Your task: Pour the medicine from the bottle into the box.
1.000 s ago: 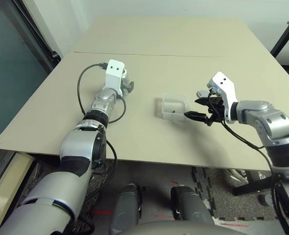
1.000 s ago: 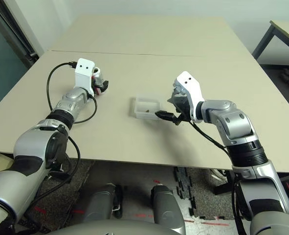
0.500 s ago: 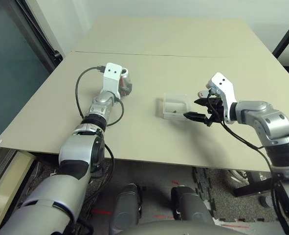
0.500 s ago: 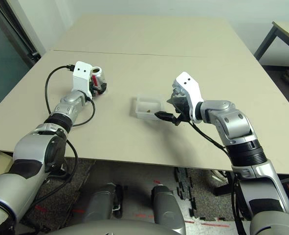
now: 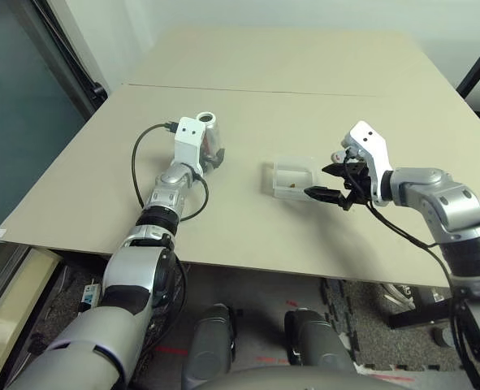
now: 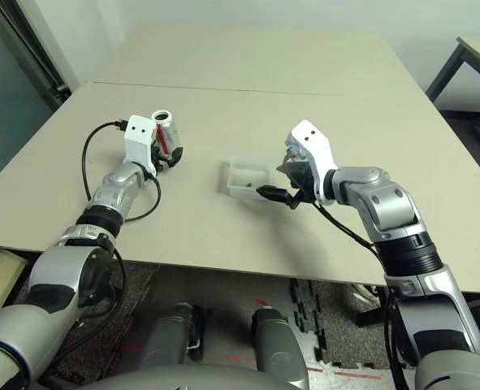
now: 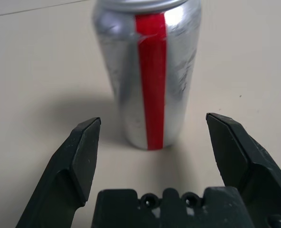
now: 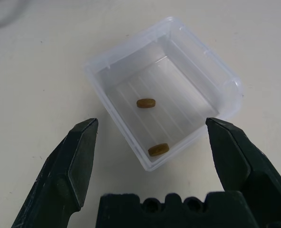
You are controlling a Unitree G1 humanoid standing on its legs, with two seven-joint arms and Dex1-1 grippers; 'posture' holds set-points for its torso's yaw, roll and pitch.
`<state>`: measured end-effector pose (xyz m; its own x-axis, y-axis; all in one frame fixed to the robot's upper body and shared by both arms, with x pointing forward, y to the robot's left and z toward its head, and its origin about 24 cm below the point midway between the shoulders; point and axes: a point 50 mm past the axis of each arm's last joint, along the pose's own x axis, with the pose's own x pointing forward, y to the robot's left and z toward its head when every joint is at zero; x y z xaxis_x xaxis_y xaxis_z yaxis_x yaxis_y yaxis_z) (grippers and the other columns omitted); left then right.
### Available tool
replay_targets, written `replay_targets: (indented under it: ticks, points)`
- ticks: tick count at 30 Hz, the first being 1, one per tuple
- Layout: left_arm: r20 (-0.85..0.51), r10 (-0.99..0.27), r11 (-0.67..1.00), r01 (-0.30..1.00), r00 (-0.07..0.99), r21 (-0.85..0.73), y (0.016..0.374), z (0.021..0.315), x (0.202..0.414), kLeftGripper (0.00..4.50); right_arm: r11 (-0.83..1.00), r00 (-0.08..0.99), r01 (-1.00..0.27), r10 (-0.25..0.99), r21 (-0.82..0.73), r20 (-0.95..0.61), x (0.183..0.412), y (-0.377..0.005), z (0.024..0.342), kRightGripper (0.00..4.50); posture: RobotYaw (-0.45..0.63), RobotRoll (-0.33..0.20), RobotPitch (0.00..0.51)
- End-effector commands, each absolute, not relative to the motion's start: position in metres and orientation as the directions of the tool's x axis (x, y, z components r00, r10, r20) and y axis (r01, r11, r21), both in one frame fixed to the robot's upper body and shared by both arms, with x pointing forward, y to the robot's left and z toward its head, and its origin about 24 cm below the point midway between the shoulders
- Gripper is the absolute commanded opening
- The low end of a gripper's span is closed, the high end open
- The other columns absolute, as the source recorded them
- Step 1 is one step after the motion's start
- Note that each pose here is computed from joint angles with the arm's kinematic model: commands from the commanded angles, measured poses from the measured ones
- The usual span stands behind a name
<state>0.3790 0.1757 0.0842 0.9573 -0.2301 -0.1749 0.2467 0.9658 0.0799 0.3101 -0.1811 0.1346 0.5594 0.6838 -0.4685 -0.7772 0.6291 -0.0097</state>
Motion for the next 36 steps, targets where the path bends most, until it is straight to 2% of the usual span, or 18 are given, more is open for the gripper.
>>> replay_targets:
  ticks: [1, 7, 10, 13, 14, 17, 24, 31, 36]
  points:
    - [-0.166, -0.252, 0.961, 0.268, 0.953, 0.076, 0.174, 0.089, 0.366, 4.45, 0.641, 0.57, -0.768, 0.679, -0.004, -0.463, 0.309, -0.185, 0.135, 4.5, 0.06, 0.0, 0.096]
    - [-0.123, -0.304, 0.946, 0.315, 0.945, 0.082, 0.166, 0.109, 0.326, 4.45, 0.717, 0.651, -0.697, 0.634, 0.002, -0.419, 0.306, -0.201, 0.143, 4.5, 0.08, 0.0, 0.095]
    - [-0.068, -0.279, 0.954, 0.284, 0.958, 0.096, 0.177, 0.127, 0.302, 4.45, 0.846, 0.798, -0.533, 0.495, -0.02, -0.344, 0.307, -0.222, 0.149, 4.5, 0.1, 0.0, 0.097]
    - [-0.035, -0.217, 0.972, 0.219, 0.976, 0.091, 0.189, 0.137, 0.294, 4.45, 0.934, 0.902, -0.356, 0.334, -0.032, -0.275, 0.309, -0.242, 0.151, 4.5, 0.12, 0.0, 0.1]
    - [-0.006, -0.17, 0.981, 0.17, 0.985, 0.094, 0.2, 0.143, 0.294, 4.45, 0.967, 0.943, -0.252, 0.235, -0.043, -0.236, 0.309, -0.254, 0.152, 4.5, 0.13, 0.0, 0.1]
    - [0.044, -0.078, 0.992, 0.073, 0.996, 0.103, 0.223, 0.152, 0.297, 4.45, 0.998, 0.985, -0.043, 0.036, -0.042, -0.167, 0.307, -0.279, 0.153, 4.5, 0.13, 0.0, 0.099]
    - [0.047, 0.084, 0.99, -0.089, 0.995, 0.11, 0.283, 0.15, 0.311, 4.45, 0.966, 0.958, 0.259, -0.259, -0.02, -0.125, 0.297, -0.325, 0.144, 4.5, 0.12, 0.0, 0.101]
    - [0.026, 0.125, 0.986, -0.127, 0.992, 0.11, 0.314, 0.144, 0.334, 4.45, 0.93, 0.915, 0.366, -0.364, -0.025, -0.171, 0.3, -0.344, 0.122, 4.5, 0.07, 0.0, 0.118]
    - [0.0, 0.178, 0.981, -0.177, 0.984, 0.081, 0.326, 0.132, 0.343, 4.45, 0.911, 0.893, 0.411, -0.409, -0.03, -0.187, 0.299, -0.353, 0.108, 4.5, 0.07, 0.0, 0.115]
